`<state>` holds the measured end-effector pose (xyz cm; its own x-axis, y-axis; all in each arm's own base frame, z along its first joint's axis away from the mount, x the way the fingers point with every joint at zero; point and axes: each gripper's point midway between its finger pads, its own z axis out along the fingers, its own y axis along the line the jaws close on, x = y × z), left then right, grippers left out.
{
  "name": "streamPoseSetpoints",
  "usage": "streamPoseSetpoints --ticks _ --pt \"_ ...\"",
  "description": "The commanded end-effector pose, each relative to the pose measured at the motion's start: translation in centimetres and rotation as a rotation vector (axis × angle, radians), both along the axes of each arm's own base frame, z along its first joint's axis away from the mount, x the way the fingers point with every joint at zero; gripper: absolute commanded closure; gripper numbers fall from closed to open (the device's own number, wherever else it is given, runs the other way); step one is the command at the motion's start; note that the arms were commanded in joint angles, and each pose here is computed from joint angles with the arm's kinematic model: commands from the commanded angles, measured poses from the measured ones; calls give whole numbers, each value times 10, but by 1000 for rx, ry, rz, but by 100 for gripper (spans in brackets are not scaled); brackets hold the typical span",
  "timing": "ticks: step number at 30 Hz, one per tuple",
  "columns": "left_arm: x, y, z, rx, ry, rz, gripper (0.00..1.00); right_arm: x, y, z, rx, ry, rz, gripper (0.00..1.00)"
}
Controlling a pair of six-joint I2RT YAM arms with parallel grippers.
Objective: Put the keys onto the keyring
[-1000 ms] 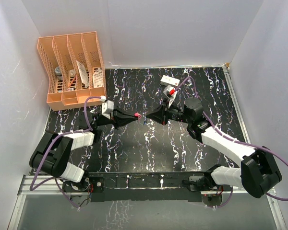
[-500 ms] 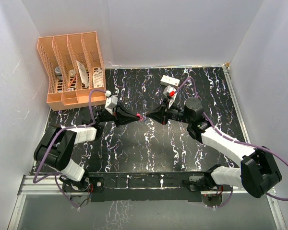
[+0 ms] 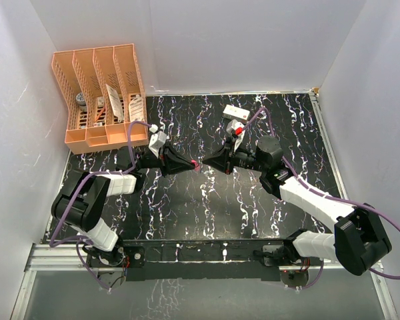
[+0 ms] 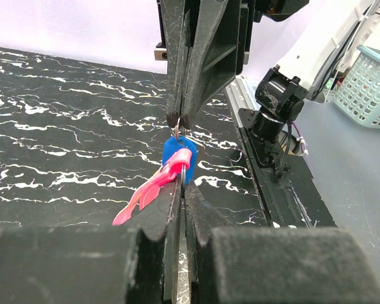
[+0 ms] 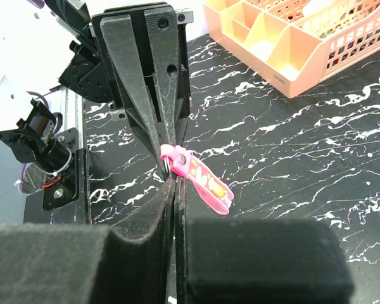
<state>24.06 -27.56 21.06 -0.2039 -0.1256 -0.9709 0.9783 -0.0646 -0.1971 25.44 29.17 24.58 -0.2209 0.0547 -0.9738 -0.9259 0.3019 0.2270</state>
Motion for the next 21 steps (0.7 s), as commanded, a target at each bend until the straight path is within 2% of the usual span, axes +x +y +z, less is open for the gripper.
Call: streamPoseSetpoints --ticks 1,21 --pt "1 0 16 -28 -77 -23 100 1 3 32 58 -100 23 100" --pt "-4 -3 17 -33 -78 -63 100 0 11 28 56 -95 50 100"
